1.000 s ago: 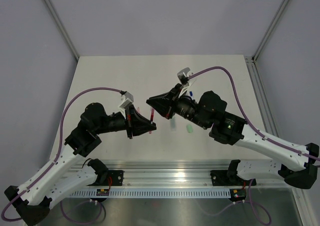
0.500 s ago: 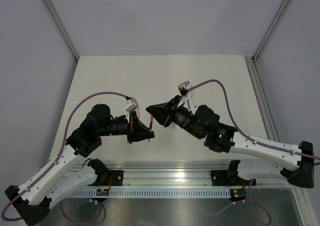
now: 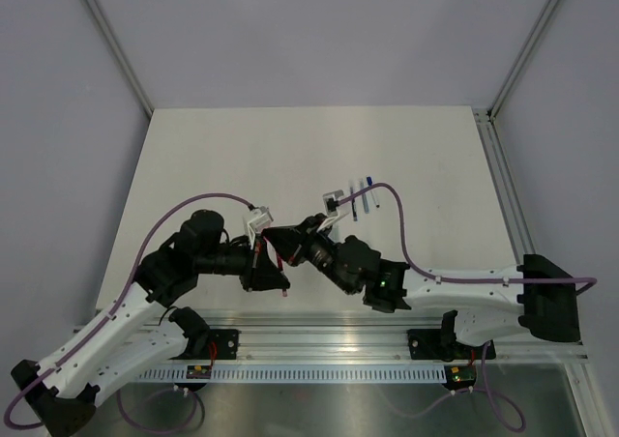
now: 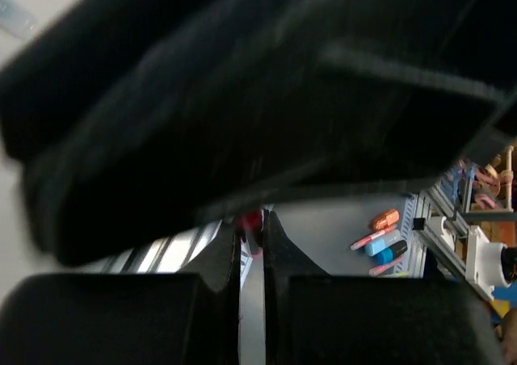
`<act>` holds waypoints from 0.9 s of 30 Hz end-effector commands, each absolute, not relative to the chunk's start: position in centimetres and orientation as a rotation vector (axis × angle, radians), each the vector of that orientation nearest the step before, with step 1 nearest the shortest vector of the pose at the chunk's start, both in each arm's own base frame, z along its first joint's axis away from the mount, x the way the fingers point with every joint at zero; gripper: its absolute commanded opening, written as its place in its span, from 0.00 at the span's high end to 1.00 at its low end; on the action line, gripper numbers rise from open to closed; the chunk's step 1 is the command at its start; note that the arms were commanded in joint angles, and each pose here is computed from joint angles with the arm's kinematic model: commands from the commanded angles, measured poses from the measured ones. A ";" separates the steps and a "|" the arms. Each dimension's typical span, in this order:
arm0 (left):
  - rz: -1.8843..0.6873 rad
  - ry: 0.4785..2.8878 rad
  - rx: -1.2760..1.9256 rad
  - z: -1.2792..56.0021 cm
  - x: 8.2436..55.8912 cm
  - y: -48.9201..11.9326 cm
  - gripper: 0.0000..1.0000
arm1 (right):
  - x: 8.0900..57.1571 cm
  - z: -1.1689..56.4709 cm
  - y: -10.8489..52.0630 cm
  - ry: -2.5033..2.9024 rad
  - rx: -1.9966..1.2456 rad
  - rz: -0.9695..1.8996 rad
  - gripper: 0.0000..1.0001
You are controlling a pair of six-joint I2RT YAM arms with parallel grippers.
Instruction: Insert the pens into the pen caps
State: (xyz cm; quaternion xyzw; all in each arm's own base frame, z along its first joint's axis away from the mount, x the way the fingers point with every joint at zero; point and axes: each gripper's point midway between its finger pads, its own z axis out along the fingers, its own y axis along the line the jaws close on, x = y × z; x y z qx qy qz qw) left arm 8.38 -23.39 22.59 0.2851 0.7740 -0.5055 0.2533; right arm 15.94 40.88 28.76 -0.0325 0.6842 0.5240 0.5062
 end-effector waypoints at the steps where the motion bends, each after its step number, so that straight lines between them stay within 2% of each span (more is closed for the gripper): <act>1: -1.228 1.437 0.672 36.4 14.4 -24.2 1.00 | 6.2 12.4 42.6 2.146 -0.523 1.147 1.00; 7: -1.198 1.429 0.650 36.7 14.6 -23.7 1.00 | 8.9 16.7 40.7 2.051 -0.404 1.048 1.00; 13: -1.192 1.420 0.646 36.8 14.5 -23.5 1.00 | 9.4 17.7 39.5 2.046 -0.379 1.020 1.00; 15: -1.199 1.427 0.651 36.7 14.6 -23.7 1.00 | 9.7 18.5 39.7 2.033 -0.376 1.002 0.94; 16: -1.211 1.439 0.659 36.5 14.6 -23.9 1.00 | 10.2 19.8 40.0 2.009 -0.360 1.000 0.86; 20: -1.231 1.460 0.675 35.9 14.6 -24.4 1.00 | 12.3 23.2 39.7 1.952 -0.332 0.964 0.72; 27: -1.231 1.478 0.663 35.6 14.9 -24.5 1.00 | 13.8 25.5 38.4 1.917 -0.325 0.904 0.66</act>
